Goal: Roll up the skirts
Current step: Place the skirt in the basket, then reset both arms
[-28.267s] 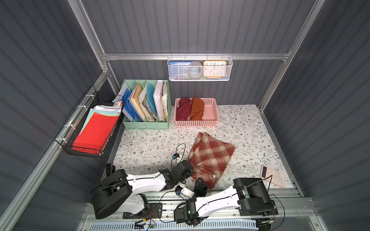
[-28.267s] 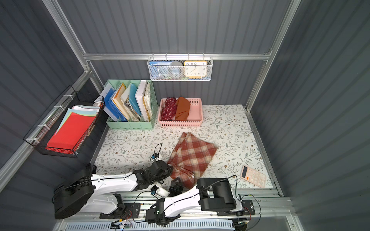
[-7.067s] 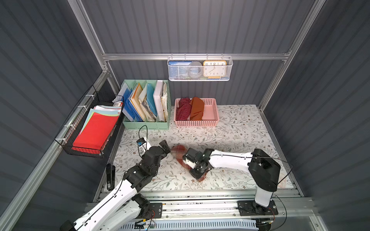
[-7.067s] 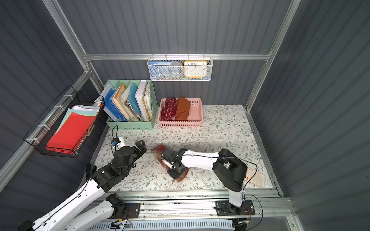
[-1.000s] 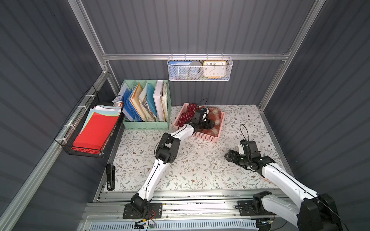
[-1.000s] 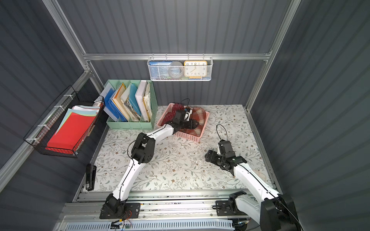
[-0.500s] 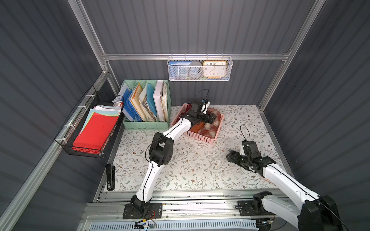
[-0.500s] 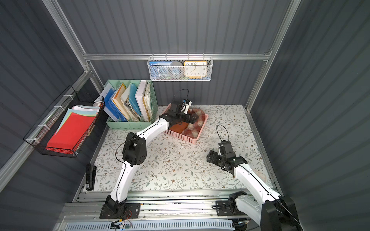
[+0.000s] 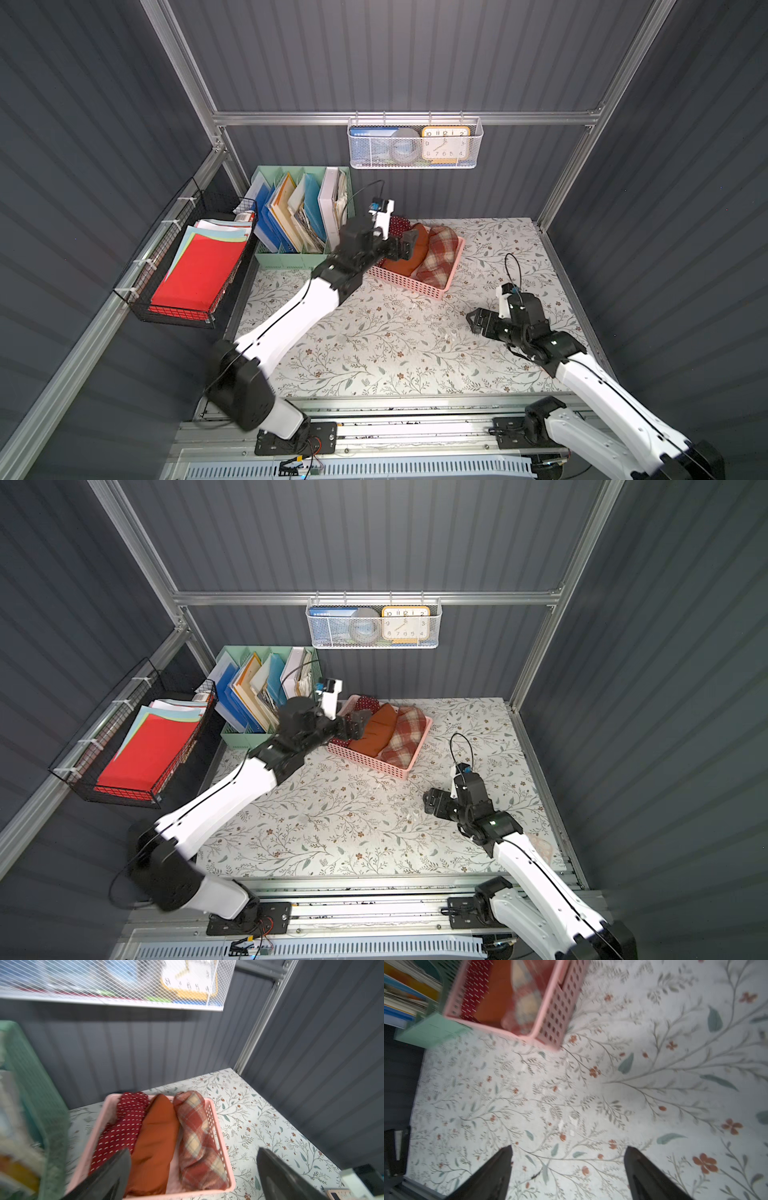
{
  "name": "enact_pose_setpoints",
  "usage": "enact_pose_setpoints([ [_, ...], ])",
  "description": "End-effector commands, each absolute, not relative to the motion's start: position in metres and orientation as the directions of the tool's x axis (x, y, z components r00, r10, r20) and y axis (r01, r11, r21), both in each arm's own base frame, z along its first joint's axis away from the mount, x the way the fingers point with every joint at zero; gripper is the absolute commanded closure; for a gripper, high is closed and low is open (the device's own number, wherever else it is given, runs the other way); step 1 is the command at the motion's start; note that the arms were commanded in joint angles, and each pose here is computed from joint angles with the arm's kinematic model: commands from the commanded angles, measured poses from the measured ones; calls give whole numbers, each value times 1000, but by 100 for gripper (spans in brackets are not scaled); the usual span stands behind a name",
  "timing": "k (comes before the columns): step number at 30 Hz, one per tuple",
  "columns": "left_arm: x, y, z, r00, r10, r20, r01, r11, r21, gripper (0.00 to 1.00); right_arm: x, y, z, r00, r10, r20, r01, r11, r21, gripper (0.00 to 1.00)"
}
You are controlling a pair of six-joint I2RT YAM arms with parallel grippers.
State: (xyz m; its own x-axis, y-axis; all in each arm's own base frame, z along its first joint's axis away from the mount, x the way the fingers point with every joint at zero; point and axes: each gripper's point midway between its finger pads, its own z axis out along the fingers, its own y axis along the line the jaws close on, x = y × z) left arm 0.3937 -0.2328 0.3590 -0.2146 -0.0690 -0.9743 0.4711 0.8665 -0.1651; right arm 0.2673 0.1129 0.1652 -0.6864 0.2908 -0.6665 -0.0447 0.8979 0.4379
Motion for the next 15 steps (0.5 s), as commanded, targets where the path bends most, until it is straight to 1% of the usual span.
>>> enact_pose_setpoints([
  [1, 374, -181, 348, -119, -92, -989, 312, 942, -125, 0, 294, 96, 231, -429, 312, -848, -21, 935, 355, 1],
  [2, 368, -173, 338, -108, -68, -992, 294, 951, -97, 0, 301, 92, 234, -386, 343, -856, 25, 932, 363, 1],
  [3, 364, -164, 319, -130, -30, -991, 261, 963, -63, 0, 310, 90, 235, -351, 336, -874, 41, 938, 344, 1],
  [4, 362, -151, 296, -179, -21, -984, 206, 977, -58, 0, 319, 93, 232, -353, 247, -902, 17, 966, 257, 1],
  [5, 360, -143, 279, -213, -17, -977, 177, 983, -56, 0, 325, 94, 227, -374, 164, -913, 10, 985, 173, 1],
  [6, 357, -135, 265, -233, -26, -972, 159, 985, -65, 0, 333, 90, 221, -400, 116, -909, 46, 993, 106, 1],
  [7, 354, -124, 256, -229, -57, -972, 131, 987, -89, 0, 339, 88, 215, -451, 76, -889, 65, 997, 52, 1],
  [9, 348, -92, 246, -146, -104, -984, 45, 993, -112, 0, 350, 94, 199, -521, -37, -853, 18, 998, -55, 1],
  [10, 344, -68, 238, -98, -165, -982, -37, 986, -162, 0, 356, 97, 192, -532, -69, -844, -10, 997, -75, 1],
  [11, 340, -45, 234, -48, -249, -967, -106, 964, -243, 0, 361, 95, 190, -524, -80, -848, -28, 997, -76, 1],
  [12, 336, -25, 228, 7, -319, -948, -139, 938, -317, 0, 369, 90, 178, -528, -79, -845, -30, 997, -74, 1],
  [14, 331, -5, 220, 79, -320, -944, -151, 932, -328, 0, 378, 71, 168, -509, -52, -859, -31, 999, -42, 1],
  [15, 332, 2, 212, 67, -292, -954, -196, 934, -300, 0, 379, 62, 165, -498, -53, -865, -39, 998, -39, 1],
])
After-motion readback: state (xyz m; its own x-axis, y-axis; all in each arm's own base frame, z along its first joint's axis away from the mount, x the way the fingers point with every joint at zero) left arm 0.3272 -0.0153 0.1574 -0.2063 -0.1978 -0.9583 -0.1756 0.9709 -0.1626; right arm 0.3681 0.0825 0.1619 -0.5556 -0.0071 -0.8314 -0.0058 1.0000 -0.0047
